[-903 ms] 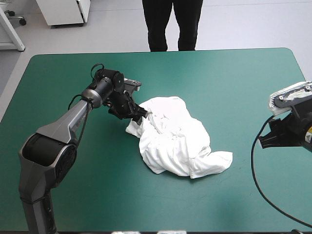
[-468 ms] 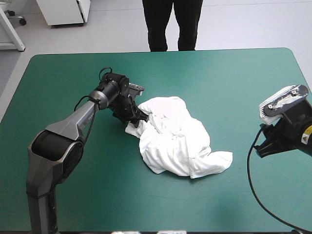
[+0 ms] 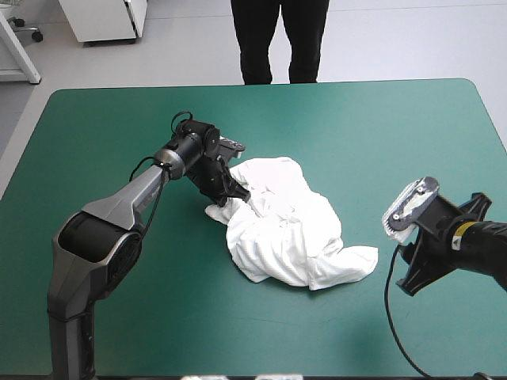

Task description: Fold the cloth

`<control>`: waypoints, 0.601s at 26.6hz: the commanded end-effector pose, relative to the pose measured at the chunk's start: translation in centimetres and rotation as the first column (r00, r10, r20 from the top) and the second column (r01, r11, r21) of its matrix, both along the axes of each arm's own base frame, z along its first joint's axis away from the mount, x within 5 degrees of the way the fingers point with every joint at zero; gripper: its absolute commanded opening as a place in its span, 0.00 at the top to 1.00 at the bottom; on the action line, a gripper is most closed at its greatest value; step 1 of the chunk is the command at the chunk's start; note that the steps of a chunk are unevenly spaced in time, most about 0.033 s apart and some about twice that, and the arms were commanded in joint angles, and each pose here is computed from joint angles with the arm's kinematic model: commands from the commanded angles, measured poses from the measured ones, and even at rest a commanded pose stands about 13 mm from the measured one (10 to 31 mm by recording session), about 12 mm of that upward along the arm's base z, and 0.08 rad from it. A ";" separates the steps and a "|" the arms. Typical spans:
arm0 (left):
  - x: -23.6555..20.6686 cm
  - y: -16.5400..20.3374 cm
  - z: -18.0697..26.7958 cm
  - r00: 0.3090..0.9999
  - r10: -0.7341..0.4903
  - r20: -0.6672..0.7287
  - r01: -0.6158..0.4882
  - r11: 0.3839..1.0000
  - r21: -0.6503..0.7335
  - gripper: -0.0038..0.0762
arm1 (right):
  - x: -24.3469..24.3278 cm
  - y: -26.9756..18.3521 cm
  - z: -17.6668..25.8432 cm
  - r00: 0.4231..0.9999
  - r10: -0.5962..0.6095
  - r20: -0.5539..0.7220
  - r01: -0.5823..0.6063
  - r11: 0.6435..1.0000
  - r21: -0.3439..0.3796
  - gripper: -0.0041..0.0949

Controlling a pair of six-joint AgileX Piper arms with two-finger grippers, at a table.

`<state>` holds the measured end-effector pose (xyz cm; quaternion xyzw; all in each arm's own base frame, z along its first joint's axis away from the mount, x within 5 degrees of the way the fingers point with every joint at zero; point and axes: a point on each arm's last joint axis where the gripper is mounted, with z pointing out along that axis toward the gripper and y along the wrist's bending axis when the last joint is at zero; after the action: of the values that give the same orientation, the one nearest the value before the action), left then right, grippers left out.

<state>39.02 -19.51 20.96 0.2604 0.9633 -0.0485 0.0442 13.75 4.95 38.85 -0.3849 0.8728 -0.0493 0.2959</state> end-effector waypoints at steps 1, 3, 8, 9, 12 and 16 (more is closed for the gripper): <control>-0.6 -1.5 0.0 1.000 0.003 -0.018 -0.004 0.997 -0.077 0.96 | 0.9 0.5 -1.9 0.998 -0.052 -0.037 0.053 0.998 0.031 0.41; -0.6 -1.5 0.1 1.000 0.002 -0.020 -0.004 0.997 -0.076 0.96 | 2.1 1.1 -2.8 0.992 -0.118 -0.045 0.122 0.988 0.098 0.41; -0.7 -1.5 0.1 1.000 -0.003 -0.030 0.001 0.997 -0.079 0.96 | 5.3 2.5 -4.7 0.984 -0.156 -0.088 0.166 0.980 0.110 0.41; -0.7 -1.5 0.1 1.000 -0.009 -0.030 0.006 0.997 -0.078 0.96 | 6.0 2.8 -5.2 0.982 -0.157 -0.105 0.167 0.981 0.099 0.41; -0.7 -1.7 0.2 0.999 -0.011 -0.032 0.008 0.996 -0.094 0.96 | 7.9 3.6 -7.0 0.975 -0.164 -0.149 0.176 0.981 0.074 0.36; -0.8 -1.6 0.3 0.999 -0.015 -0.034 0.011 0.996 -0.093 0.96 | 10.6 4.8 -10.3 0.960 -0.167 -0.226 0.179 0.983 0.032 0.33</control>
<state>39.02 -19.54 21.03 0.2688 0.9610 -0.0498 0.0425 23.36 9.32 28.36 -0.3028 0.9359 -0.0107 0.1799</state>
